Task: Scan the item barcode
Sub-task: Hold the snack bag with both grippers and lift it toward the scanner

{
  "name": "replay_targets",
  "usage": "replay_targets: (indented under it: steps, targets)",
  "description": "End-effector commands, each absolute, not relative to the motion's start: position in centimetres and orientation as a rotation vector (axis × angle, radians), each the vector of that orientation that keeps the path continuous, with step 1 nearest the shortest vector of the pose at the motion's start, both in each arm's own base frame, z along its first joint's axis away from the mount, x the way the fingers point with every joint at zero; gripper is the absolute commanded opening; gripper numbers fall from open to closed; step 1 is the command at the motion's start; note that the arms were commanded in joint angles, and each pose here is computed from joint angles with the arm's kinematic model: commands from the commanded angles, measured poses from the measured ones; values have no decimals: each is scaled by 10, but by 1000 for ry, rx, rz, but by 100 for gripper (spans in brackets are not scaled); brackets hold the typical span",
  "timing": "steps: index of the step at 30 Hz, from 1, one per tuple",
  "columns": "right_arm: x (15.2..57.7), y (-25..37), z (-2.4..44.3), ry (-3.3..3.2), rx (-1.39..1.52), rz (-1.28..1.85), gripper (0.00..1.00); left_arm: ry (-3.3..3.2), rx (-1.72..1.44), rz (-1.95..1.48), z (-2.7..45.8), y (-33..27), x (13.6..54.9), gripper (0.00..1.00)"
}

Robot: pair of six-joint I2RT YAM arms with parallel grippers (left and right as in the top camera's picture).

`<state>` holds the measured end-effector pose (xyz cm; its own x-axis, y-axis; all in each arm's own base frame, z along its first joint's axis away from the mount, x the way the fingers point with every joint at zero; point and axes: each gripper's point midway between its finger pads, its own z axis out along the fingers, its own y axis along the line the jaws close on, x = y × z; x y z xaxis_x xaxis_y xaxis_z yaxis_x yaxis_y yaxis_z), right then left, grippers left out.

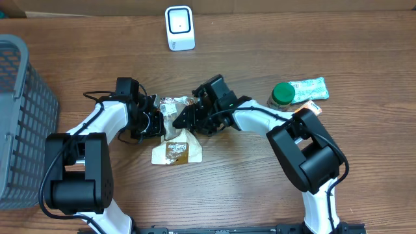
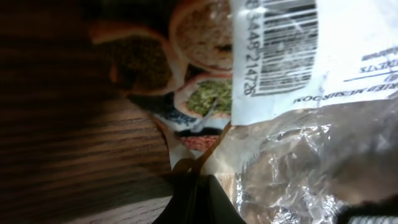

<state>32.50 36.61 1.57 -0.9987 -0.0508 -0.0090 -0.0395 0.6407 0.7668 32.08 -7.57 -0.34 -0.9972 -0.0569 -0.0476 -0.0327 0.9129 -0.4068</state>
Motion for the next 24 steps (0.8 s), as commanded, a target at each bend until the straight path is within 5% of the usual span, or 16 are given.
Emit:
replay_targets:
  steps: [1, 4, 10, 18, 24]
  targets:
    - [314, 355, -29, -2884, -42, -1138, 38, 3113, -114, -534, -25, -66, 299, 4]
    - [316, 352, -29, -2881, -56, -1137, 22, 3117, -114, -534, -25, -66, 298, 4]
    - [322, 334, -19, -2791, 10, -1239, 8, 3113, -120, -524, -25, -63, 299, 4]
    - [332, 315, 2, -2757, 69, -1314, 4, 3110, -138, -534, -19, -59, 303, 4]
    - [346, 309, 75, -2873, 327, -1435, 4, 3077, -128, -624, 8, -50, 318, 4]
